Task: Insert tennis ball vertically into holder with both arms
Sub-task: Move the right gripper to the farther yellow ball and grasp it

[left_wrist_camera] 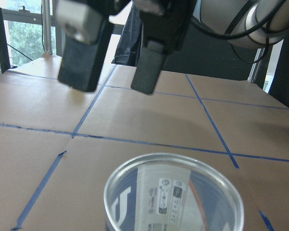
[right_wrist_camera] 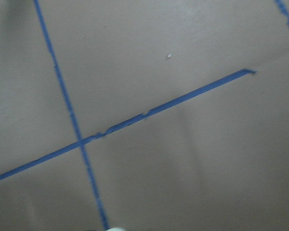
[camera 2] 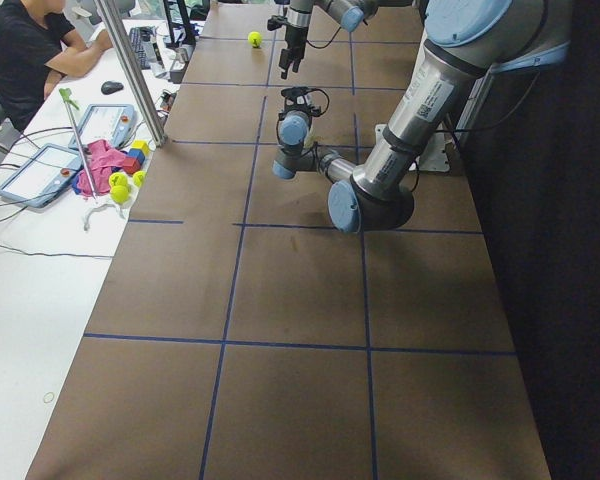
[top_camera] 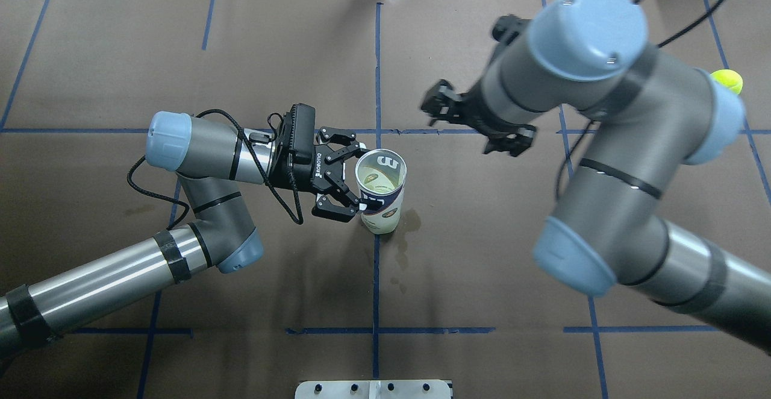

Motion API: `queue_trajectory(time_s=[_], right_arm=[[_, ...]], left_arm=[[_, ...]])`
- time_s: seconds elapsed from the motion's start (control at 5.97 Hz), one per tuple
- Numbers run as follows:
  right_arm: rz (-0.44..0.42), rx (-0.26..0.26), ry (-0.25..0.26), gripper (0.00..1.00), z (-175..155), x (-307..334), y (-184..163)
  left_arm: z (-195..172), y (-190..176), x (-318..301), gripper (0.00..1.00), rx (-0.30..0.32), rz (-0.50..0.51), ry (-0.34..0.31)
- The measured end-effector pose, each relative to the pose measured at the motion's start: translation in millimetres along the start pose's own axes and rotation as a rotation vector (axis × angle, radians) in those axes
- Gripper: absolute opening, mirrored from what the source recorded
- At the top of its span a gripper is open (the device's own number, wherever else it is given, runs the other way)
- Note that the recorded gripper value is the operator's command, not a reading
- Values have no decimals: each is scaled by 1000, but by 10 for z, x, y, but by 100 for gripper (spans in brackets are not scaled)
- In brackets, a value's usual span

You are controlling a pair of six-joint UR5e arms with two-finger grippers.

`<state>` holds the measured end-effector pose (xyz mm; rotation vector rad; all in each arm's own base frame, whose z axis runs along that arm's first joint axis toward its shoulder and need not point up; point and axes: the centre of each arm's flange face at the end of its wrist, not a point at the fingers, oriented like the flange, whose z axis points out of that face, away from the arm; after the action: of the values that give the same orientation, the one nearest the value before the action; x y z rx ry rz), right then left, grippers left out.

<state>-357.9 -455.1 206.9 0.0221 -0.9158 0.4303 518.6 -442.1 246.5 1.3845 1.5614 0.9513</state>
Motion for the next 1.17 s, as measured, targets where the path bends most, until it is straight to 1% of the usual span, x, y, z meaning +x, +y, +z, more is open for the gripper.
queue_trajectory(time_s=[0.17,0.33,0.67,0.84,1.0,1.17], right_arm=[[-86,21,76,99,14,691,-452],[-139,17,142,99,7,1285,-961],[-164,-68,224,99,78,2452,-2111],[-176,-105,244,99,208,2917,-2593],[-192,-113,237,99,401,3232,-2942],[-208,-108,227,99,627,3464,-3154]], left_arm=[[0,6,1,92,-1,-1,0],[2,11,5,92,-1,-1,1],[-5,32,14,93,-3,-5,1],[-6,33,16,95,-3,-12,1],[-5,29,17,96,-3,-20,1],[0,19,17,99,-2,-25,0]])
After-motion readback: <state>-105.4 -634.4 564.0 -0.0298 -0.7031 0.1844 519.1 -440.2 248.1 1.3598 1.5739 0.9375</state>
